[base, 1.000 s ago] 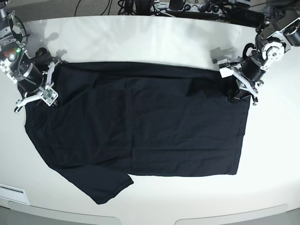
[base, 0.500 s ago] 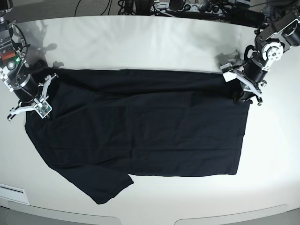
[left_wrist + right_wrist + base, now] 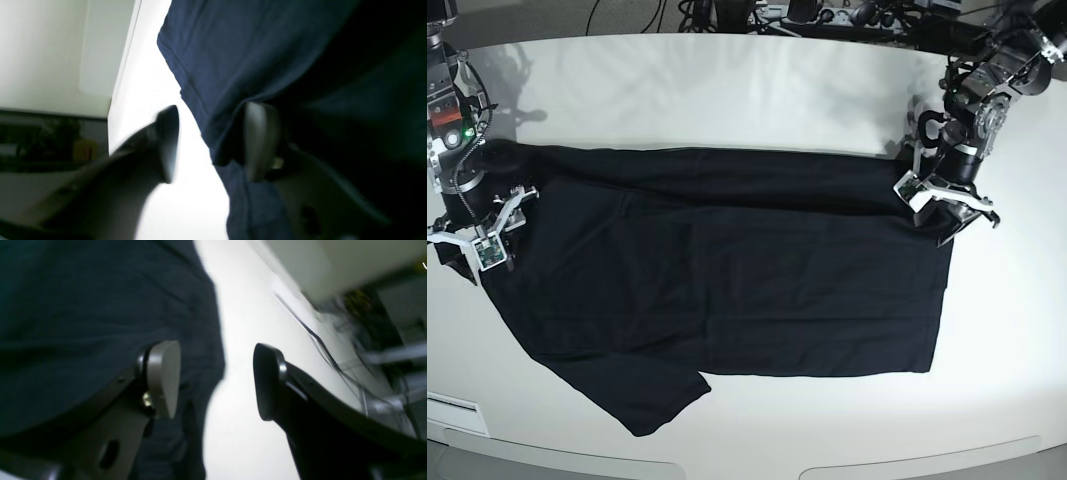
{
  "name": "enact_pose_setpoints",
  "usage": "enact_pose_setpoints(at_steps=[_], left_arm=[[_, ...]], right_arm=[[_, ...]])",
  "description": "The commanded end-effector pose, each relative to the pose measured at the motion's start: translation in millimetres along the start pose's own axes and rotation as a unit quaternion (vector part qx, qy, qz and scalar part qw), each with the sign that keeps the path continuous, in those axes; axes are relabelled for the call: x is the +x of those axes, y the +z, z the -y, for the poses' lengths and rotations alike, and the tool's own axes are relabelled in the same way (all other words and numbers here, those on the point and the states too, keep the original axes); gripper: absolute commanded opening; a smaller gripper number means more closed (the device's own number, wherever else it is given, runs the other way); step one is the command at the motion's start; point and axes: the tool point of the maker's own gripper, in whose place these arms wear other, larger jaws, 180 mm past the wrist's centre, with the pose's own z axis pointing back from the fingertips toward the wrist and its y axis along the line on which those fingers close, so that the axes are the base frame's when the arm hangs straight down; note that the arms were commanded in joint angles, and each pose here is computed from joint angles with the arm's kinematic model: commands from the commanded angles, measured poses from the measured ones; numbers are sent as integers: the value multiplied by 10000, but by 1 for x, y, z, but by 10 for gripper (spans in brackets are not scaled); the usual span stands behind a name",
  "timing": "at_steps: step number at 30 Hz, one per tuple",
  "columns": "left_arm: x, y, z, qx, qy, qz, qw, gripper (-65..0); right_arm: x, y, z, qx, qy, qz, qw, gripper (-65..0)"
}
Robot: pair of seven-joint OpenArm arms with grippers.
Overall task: Fold the T-shirt properly
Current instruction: 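Release and regrasp the shirt edge with both grippers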
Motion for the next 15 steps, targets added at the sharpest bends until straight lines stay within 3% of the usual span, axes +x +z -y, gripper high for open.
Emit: enact_pose_setpoints(at_steps=[1,3,6,8,10,15], left_arm=[[6,0,-24,445,-5,169,9989,-485],[4,3,-35,781,148,156,9967,-650],[1,1,-46,974,185,115,9950,-650],[-7,-3,-57,1131,237,-3,9933,-650],[-18,-9,-67,1160,435,-166,9922,-650],[-38,-23,-75,591,1084,-540,9909,-650]], right_arm=[[11,0,14,-184,59,156,9997,-312],[4,0,11,-95,-123,-28,9999,-388],[-4,0,-1,234,-240,-244,9991,-506],[-4,1,-8,434,-224,-246,9985,-638],[-3,1,-10,498,-206,-229,9983,-650],[-3,1,-15,613,-170,-220,9977,-650]])
